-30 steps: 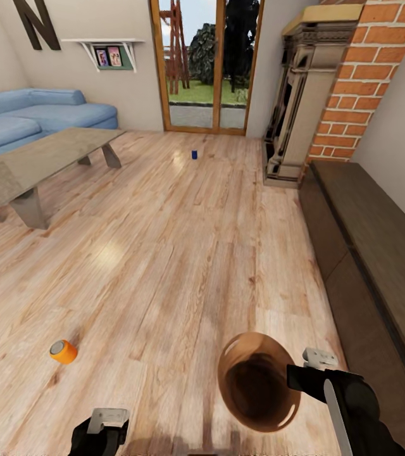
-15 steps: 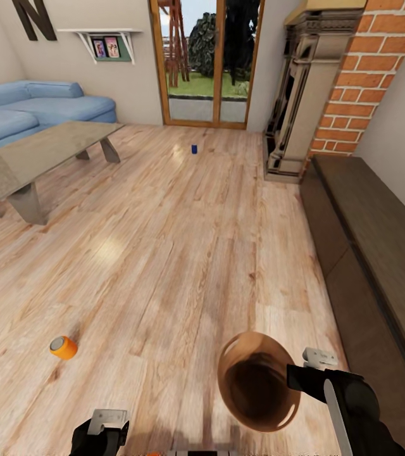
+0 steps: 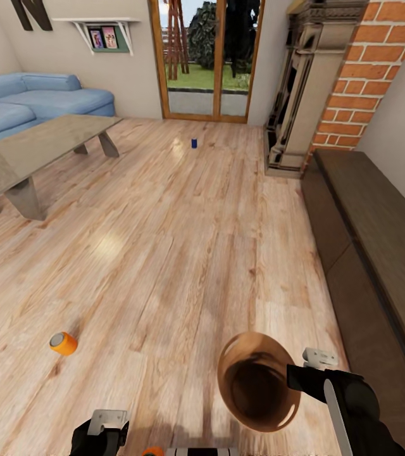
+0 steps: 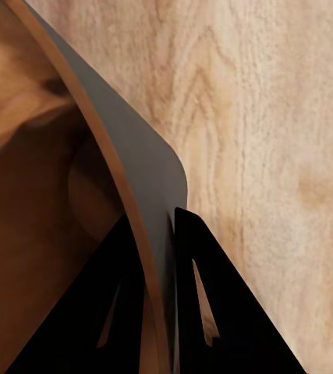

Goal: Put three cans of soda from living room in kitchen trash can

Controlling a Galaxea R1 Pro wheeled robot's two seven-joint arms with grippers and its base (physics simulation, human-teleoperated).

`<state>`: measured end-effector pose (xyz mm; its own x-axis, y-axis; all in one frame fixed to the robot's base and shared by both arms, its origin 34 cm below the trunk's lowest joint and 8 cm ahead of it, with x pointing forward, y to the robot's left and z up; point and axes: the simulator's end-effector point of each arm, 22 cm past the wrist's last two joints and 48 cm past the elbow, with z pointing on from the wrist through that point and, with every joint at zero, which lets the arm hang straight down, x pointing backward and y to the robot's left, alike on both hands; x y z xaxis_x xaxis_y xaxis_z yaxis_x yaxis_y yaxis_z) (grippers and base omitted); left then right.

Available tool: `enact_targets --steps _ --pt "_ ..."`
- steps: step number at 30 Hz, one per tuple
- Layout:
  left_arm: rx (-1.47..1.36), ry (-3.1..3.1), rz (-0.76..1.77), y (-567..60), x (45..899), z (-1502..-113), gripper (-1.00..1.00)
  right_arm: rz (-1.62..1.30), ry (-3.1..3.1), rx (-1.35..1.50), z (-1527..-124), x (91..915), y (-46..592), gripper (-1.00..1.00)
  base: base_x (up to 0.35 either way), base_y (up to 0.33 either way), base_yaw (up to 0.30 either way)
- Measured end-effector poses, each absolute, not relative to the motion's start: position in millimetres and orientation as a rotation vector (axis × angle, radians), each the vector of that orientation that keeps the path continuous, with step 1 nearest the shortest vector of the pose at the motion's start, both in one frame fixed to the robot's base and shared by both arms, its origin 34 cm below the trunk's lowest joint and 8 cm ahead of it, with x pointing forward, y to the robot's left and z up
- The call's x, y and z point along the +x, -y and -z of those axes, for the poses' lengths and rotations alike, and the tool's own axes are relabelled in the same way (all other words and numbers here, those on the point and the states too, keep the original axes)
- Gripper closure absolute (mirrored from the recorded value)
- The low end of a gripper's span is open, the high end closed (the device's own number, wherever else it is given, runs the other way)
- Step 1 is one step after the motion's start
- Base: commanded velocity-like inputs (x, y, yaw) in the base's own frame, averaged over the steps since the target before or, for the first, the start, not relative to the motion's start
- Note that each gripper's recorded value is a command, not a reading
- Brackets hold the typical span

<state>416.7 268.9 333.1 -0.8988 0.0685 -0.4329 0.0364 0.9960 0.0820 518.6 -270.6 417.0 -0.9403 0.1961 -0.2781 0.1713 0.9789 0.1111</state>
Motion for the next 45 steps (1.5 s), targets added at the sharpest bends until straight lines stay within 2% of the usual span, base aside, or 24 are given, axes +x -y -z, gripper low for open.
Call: enact_targets --steps 29,45 --pt "0.082 -2.710 -0.094 -267 409 -325 -1.00 -0.120 -2.863 0.275 -405 512 271 1.00 0.000 0.000 0.000" --pt "0.085 -2.733 -0.041 -244 407 -326 -1.00 -0.124 -2.863 0.275 -405 512 272 1.00 0.000 0.000 0.000"
